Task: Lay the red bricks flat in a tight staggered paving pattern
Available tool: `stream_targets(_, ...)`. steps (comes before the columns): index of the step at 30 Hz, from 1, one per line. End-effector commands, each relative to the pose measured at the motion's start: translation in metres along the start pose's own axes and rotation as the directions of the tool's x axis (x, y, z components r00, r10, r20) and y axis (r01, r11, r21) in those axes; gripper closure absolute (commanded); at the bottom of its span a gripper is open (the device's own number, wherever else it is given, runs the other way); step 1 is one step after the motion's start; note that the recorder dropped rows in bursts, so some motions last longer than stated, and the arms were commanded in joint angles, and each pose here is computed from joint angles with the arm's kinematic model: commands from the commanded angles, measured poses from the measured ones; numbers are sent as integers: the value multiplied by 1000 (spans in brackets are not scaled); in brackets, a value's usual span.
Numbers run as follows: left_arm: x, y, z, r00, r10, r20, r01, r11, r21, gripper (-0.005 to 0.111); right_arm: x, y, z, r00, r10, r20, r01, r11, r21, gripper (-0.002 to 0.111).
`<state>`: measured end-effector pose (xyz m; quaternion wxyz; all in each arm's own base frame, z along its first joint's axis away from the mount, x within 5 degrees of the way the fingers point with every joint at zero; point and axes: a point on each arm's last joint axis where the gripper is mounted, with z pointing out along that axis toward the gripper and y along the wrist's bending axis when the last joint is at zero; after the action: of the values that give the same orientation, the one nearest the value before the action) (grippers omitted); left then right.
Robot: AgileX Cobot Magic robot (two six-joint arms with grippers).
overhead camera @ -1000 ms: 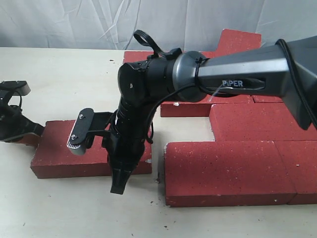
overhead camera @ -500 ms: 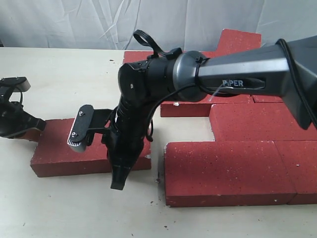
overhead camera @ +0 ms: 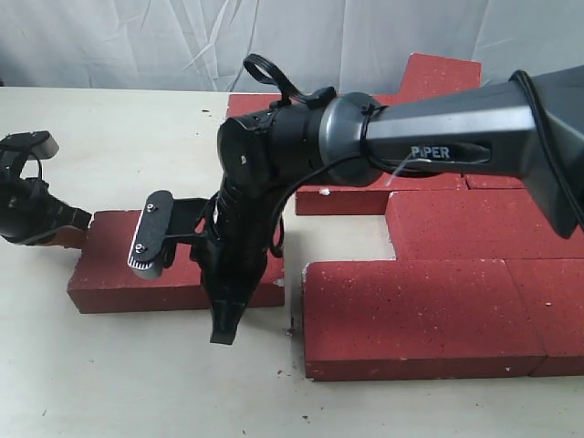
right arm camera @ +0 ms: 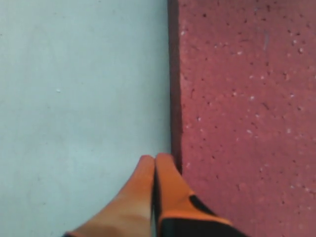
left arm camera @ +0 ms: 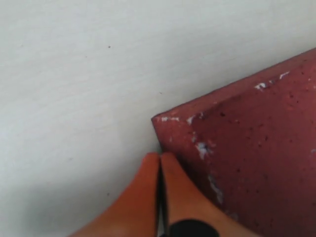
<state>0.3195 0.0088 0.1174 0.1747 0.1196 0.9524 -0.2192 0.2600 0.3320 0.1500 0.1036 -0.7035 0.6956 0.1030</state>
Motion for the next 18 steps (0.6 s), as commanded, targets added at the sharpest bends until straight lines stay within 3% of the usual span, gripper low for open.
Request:
stream_targets(1,-5,2,-2,1000,29,5,-28,999,-22,107,5,-6,-40,997,76,-28,-74,993,96,109)
stream_targets(4,-9,9,-9,1000,-9,27,10,999,-35,107,18,-17,-66,972,236,6,-234,960,151,109)
stream_targets(9,-2,17,-22,997,-70,-12,69,996,-49,107,57,-41,-82,927,375,27,-373,911,177,109)
stream_targets(15,2,8,-10,996,-39,-79,40,999,11,107,81,-71,-70,888,448,106,-461,858,226,109)
stream_targets(18,2,5,1,995,-14,-97,14,1000,8,107,84,-75,-54,887,454,81,-460,860,219,109)
